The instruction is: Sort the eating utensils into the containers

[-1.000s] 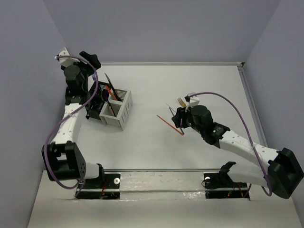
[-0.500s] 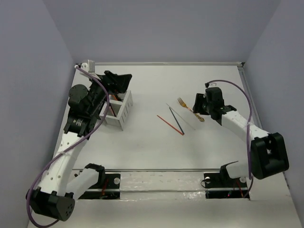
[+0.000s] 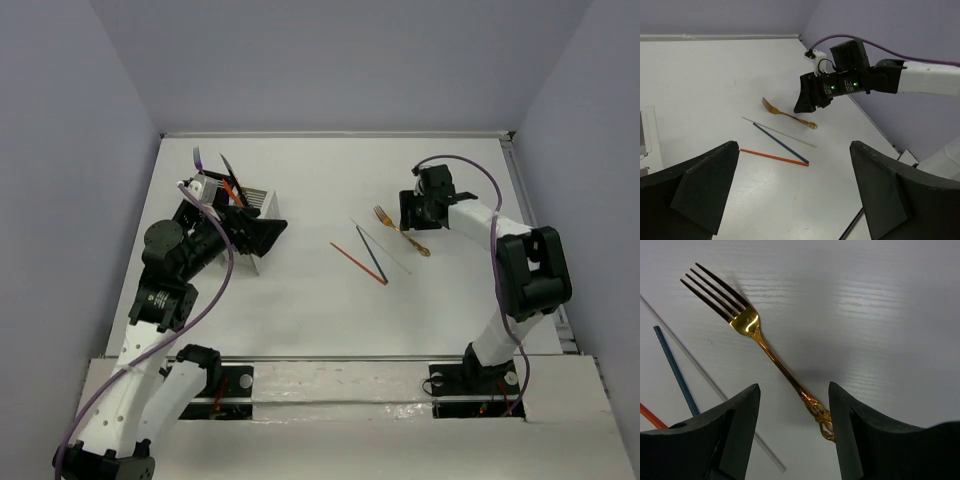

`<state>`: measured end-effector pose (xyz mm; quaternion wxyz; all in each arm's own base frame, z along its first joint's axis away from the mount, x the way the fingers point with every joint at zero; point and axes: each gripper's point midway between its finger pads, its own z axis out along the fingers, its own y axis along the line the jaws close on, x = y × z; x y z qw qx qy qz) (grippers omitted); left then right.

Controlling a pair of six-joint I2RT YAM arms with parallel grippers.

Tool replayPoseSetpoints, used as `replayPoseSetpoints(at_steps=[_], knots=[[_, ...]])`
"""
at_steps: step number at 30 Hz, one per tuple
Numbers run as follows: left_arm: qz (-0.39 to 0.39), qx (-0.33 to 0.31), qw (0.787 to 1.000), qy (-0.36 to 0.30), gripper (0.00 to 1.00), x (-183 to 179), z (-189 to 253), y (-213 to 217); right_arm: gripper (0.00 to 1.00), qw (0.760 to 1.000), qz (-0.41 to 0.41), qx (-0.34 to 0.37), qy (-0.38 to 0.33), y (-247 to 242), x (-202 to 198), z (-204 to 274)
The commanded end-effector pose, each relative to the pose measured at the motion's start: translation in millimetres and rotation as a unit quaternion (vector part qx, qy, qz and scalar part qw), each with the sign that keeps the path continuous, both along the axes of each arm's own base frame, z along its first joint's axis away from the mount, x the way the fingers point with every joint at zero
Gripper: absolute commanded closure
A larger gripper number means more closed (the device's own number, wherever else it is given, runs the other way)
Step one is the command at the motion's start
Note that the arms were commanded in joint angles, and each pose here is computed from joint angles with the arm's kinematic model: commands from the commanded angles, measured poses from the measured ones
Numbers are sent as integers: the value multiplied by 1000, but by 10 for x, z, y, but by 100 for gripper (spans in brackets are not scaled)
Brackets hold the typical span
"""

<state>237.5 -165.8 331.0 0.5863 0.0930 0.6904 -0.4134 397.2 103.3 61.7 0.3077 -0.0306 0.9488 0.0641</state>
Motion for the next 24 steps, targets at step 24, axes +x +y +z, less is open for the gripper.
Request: replayPoseSetpoints(at_steps=[24], knots=[[-71, -35, 996, 42, 6, -32, -259, -235, 73, 994, 64, -13, 86, 313, -59, -445]])
